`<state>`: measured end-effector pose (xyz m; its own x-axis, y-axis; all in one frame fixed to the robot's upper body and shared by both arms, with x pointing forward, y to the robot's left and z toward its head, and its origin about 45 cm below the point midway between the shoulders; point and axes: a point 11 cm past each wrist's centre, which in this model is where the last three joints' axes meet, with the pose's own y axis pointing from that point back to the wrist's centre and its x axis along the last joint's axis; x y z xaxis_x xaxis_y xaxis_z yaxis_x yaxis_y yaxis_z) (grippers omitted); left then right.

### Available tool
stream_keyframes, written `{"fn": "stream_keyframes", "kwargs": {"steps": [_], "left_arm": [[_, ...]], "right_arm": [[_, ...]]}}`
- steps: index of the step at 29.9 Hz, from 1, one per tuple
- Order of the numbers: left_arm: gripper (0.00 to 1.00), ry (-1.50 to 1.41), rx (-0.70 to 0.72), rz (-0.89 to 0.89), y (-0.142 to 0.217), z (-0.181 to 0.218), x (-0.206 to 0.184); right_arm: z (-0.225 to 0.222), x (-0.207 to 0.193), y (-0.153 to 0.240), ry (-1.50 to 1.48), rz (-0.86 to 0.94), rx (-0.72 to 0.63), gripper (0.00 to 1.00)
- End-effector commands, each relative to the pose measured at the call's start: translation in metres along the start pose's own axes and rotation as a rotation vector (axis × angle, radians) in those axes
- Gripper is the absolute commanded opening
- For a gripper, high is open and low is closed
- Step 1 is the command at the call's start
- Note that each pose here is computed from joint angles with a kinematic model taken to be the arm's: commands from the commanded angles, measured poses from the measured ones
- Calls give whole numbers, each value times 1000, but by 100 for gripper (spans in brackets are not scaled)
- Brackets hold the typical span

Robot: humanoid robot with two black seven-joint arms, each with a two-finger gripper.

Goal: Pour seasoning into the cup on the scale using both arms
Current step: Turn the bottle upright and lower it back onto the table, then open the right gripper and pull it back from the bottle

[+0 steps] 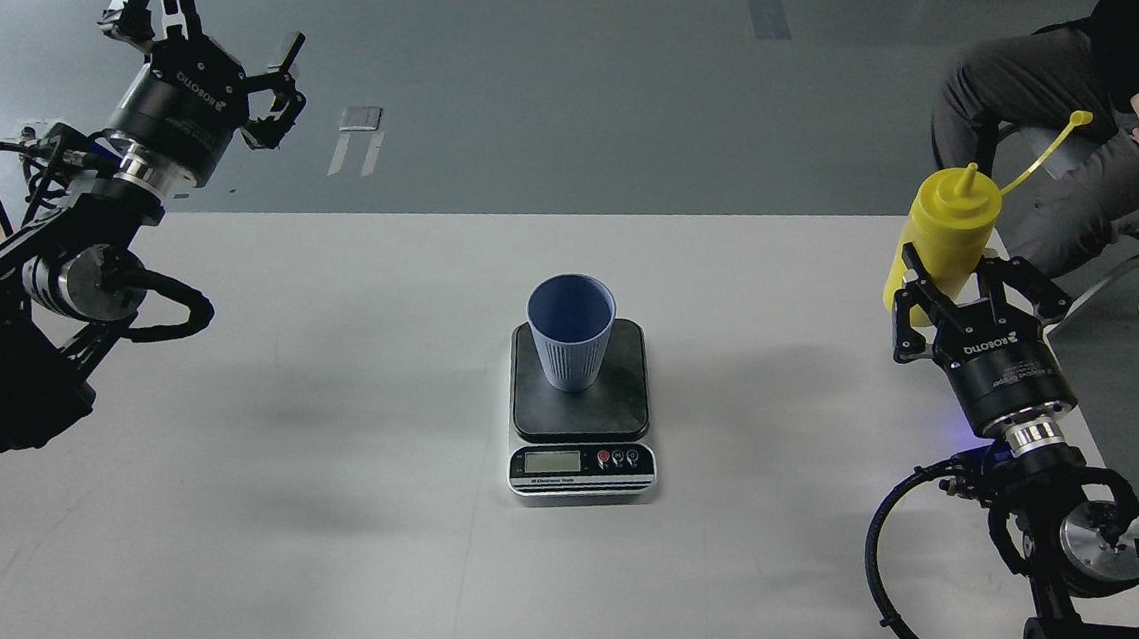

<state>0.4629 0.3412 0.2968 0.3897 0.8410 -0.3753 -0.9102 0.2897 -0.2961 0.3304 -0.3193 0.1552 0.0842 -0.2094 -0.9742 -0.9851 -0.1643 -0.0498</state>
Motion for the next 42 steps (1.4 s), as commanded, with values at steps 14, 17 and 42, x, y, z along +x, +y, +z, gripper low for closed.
{"fn": "stream_keyframes", "kwargs": {"steps": [14,17,42], "left_arm": [[98,-2,-2,-2,-1,1,-1],[98,2,-2,-5,-2,0,-2],[98,-7,-4,-3,-2,4,0]], "right_arm": [[22,34,27,-113,28,-15,0],[30,36,28,-120,34,-36,0],[40,49,35,-126,76,-43,100]]}}
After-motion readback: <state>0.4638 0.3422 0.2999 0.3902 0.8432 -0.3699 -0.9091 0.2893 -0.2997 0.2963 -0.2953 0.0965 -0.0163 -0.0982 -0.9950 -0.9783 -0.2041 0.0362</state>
